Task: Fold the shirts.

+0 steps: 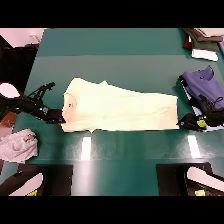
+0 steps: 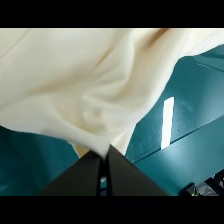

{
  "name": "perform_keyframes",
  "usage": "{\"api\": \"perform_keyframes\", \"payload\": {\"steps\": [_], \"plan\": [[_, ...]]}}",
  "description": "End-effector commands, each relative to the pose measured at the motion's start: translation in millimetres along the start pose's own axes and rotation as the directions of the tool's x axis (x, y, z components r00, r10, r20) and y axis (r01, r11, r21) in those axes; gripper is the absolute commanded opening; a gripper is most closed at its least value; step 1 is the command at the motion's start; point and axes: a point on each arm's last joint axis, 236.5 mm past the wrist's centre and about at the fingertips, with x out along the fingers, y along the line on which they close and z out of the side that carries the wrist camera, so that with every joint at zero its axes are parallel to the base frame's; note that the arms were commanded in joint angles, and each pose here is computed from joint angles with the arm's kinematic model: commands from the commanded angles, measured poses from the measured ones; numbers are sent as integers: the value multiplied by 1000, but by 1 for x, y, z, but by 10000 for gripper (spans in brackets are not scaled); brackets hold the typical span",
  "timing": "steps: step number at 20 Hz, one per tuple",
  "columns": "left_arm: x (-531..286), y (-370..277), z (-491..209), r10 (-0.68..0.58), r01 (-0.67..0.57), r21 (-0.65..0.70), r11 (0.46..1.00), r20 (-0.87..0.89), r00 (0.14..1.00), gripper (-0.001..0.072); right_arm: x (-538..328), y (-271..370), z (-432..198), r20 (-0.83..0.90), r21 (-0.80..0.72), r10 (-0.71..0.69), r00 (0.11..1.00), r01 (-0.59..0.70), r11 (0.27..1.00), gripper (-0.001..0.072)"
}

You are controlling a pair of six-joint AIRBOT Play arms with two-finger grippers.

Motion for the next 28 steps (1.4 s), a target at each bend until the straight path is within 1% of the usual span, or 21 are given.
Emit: {"api": "perform_keyframes", "payload": {"steps": [1, 2, 3, 4, 5, 6, 8, 9, 11, 13, 15, 16, 18, 20, 22, 24, 25, 28], "plan": [[0, 0, 0, 0, 0, 0, 1000, 2, 1000, 25, 9, -6, 1, -33, 1, 8, 999, -8, 1000, 412], [0, 0, 1, -1, 1, -1, 1000, 5, 1000, 25, 9, -2, 2, -28, -1, 23, 999, -23, 1000, 408], [0, 0, 2, -2, 2, -3, 1000, 10, 1000, 25, 9, 1, 1, -34, 0, 36, 999, -36, 999, 364], [0, -2, 3, -8, 8, -5, 1000, 15, 1000, 25, 9, 4, -1, -40, -3, 50, 998, -50, 999, 304], [0, -3, 4, -15, 15, -6, 1000, 18, 1000, 25, 8, 5, -2, -45, -3, 52, 998, -52, 999, 303], [0, -6, 6, -24, 25, -8, 1000, 25, 999, 25, 8, 6, -5, -57, -4, 57, 997, -57, 998, 253], [0, -10, 8, -42, 42, -10, 999, 32, 999, 25, 8, 9, -10, -79, -29, 70, 994, -73, 997, 54], [0, -10, 7, -42, 43, -10, 999, 32, 999, 25, 7, 10, -12, -85, -38, 73, 994, -77, 996, 13], [0, -11, 8, -47, 48, -11, 999, 33, 998, 25, 6, 12, -12, -83, -41, 79, 993, -82, 996, 11], [-5, -19, 13, -71, 71, -5, 997, 55, 996, 25, -4, 27, -5, -25, -54, 108, 994, -109, 993, 11], [-27, -34, 31, -89, 85, 36, 996, 114, 989, 25, -28, 63, 15, 113, -92, 197, 974, -187, 978, 10], [-47, -46, 48, -98, 87, 73, 994, 173, 980, 24, -47, 84, 26, 187, -128, 247, 951, -226, 966, 10], [-101, -76, 82, -119, 71, 159, 985, 316, 941, 25, -104, 134, 50, 345, -246, 353, 870, -280, 928, 10], [-173, -111, 110, -131, 13, 239, 971, 484, 865, 24, -179, 185, 67, 509, -376, 437, 742, -265, 888, 9], [-249, -151, 121, -163, -79, 333, 940, 638, 752, 24, -258, 226, 70, 656, -476, 466, 594, -154, 866, 10], [-328, -196, 113, -220, -185, 404, 896, 766, 604, 24, -328, 265, 54, 739, -552, 490, 462, 0, 834, 10], [-366, -220, 101, -257, -243, 428, 871, 817, 517, 24, -358, 284, 41, 759, -581, 509, 406, 70, 811, 9], [-457, -276, 52, -373, -353, 445, 823, 892, 254, 24, -433, 341, -12, 775, -631, 574, 264, 263, 730, 10]]}}
